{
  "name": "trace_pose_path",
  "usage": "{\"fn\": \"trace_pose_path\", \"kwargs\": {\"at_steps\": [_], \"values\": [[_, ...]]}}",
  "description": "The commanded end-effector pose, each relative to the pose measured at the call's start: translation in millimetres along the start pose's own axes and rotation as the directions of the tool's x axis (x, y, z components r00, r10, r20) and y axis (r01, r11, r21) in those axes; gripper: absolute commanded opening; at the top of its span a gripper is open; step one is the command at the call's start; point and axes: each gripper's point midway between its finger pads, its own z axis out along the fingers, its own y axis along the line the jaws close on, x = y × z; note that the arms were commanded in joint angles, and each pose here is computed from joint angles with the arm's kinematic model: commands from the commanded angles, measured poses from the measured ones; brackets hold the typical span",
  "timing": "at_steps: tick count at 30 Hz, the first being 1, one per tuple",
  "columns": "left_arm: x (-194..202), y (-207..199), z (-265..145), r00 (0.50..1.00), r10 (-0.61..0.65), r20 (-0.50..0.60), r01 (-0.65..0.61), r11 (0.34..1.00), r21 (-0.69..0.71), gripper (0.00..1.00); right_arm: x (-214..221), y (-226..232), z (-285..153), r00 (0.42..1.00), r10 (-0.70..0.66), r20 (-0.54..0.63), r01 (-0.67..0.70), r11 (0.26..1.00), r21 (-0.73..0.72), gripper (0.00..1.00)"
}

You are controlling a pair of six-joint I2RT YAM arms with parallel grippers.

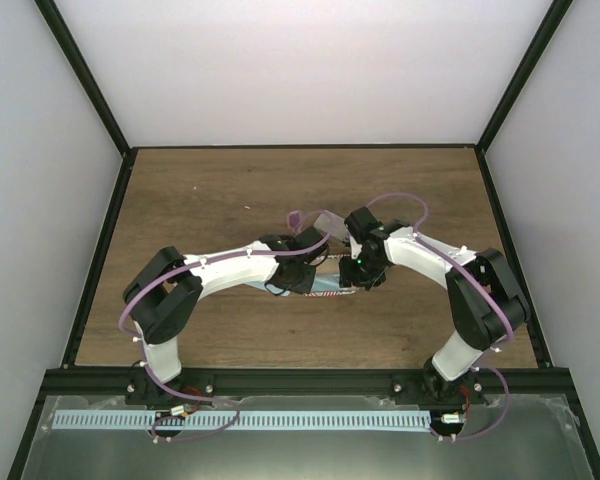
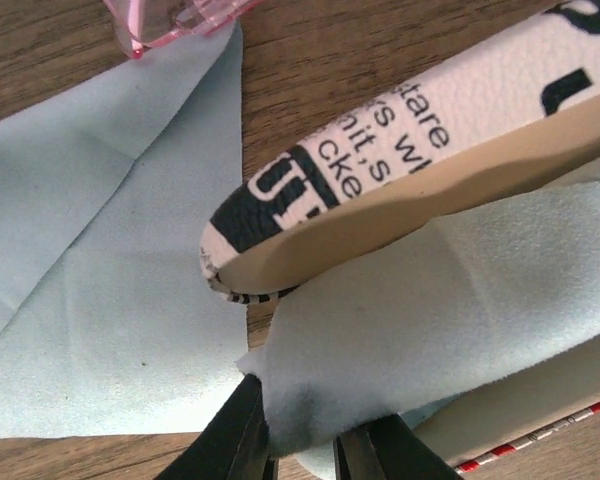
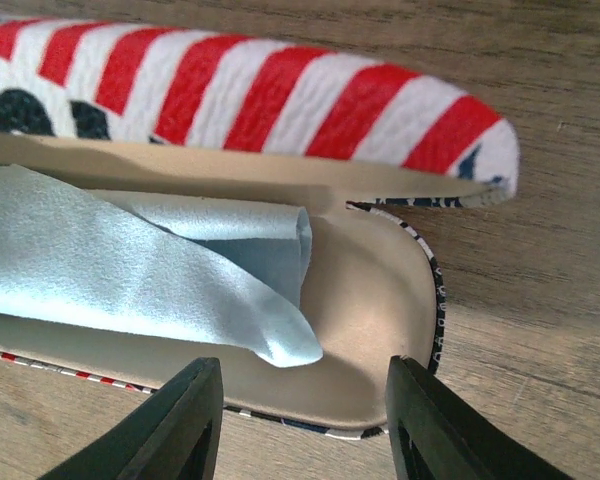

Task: Organize the sunglasses
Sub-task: Place the glasses cleaning cloth in the sunglasses case.

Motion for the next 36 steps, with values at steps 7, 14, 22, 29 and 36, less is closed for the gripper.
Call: {"fn": "trace_pose_path", "kwargs": {"at_steps": [7,14,22,29,36], "values": [[-3.2,-9.8,-10.6,1.0,0.016,0.013,-0.017,0.998,0.067,0.4,-7.5,7.2,-6.0,0.999,-0.023,0.031,0.024,1.0,-0.018,0.48],[-0.2,-5.8,-21.3,1.0,0.008,0.023,-0.009,0.998,0.07,0.72,-7.1,9.2,4.6,1.0,-0.022,0.02,0.023,0.999,-0.041,0.48],[-10.3,-0.7,-36.3,0.997,-0.02,0.073,0.017,0.999,0.049,0.8,-8.2,11.3,13.5,1.0,-0.021,0.014,0.022,0.998,-0.062,0.44],[-38.1,10.2,-37.0,0.989,-0.064,0.131,0.069,0.997,-0.037,0.9,-6.9,9.0,18.6,1.0,-0.014,0.026,0.016,0.998,-0.063,0.23],[-46.0,-1.8,-45.3,0.987,-0.079,0.14,0.077,0.997,0.023,0.78,-5.4,6.4,16.9,0.999,-0.009,0.045,0.011,0.998,-0.057,0.01]]}}
